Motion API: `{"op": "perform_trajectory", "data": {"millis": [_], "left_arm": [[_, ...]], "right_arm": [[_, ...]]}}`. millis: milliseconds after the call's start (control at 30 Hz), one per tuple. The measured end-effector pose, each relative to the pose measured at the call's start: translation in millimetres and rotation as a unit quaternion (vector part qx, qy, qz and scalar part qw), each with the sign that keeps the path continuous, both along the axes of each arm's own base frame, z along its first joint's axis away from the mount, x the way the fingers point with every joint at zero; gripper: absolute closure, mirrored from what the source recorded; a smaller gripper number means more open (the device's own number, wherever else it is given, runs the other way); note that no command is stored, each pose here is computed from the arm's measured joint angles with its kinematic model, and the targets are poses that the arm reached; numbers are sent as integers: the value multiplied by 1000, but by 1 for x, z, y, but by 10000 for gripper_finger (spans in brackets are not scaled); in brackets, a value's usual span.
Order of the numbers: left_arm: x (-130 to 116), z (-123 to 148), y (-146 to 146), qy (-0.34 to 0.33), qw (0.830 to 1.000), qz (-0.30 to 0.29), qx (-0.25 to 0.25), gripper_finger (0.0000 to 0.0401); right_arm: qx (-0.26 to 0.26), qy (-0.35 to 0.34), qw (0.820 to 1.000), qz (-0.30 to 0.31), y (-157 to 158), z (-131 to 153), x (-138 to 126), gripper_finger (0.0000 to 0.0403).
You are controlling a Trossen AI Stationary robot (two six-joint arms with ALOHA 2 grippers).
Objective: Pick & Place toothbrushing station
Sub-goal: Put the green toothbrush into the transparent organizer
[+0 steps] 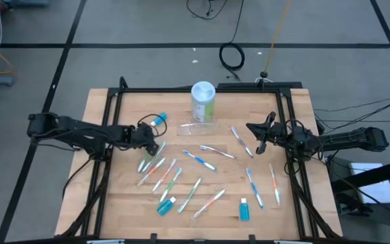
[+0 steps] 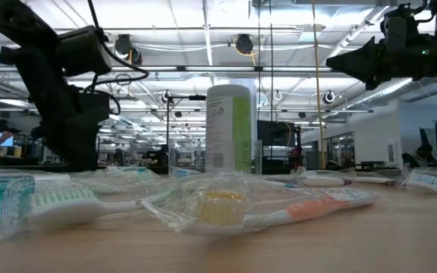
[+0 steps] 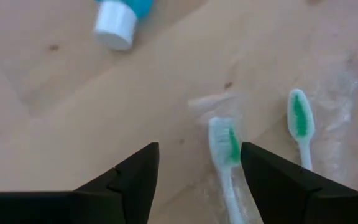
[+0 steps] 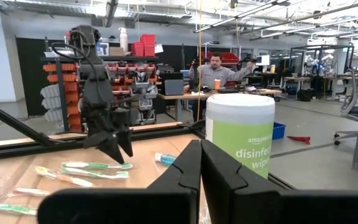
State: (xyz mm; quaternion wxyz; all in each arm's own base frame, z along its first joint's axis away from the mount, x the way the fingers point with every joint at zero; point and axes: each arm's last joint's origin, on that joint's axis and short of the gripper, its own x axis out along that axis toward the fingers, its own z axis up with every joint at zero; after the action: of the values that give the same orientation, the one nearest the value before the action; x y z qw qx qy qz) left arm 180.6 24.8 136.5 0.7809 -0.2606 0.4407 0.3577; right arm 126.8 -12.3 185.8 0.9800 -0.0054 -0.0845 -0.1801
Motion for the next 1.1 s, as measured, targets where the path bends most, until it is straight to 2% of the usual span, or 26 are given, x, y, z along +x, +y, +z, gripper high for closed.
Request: {"op": "perform_trajectory", "data": {"millis": [100,233,333,500,833,933,1100], "left_arm": [[4,-3,-1,-12,1000,14,-24,177],[4,-3,0,-13,1000,19,-21,185],[4,-1,0,-17,1000,14,-20,192],[5,-1,-4,-22,998,-2,-53,205],[7,-10,-8,4,999,3,-37,216],[7,-11,-8,7,999,7,-34,240],[6,-11,-7,5,999,29,-25,305]], "right_arm": [[0,0,1000,0,0,0,0,399],[-1,0,1000,0,0,0,0,399],[-1,0,1000,0,0,0,0,399],[-1,0,1000,0,0,0,0,399],[-4,2,1000,-1,0,0,0,399],[-4,2,1000,-1,0,0,0,399],[-4,3,1000,-1,0,0,0,399]]}}
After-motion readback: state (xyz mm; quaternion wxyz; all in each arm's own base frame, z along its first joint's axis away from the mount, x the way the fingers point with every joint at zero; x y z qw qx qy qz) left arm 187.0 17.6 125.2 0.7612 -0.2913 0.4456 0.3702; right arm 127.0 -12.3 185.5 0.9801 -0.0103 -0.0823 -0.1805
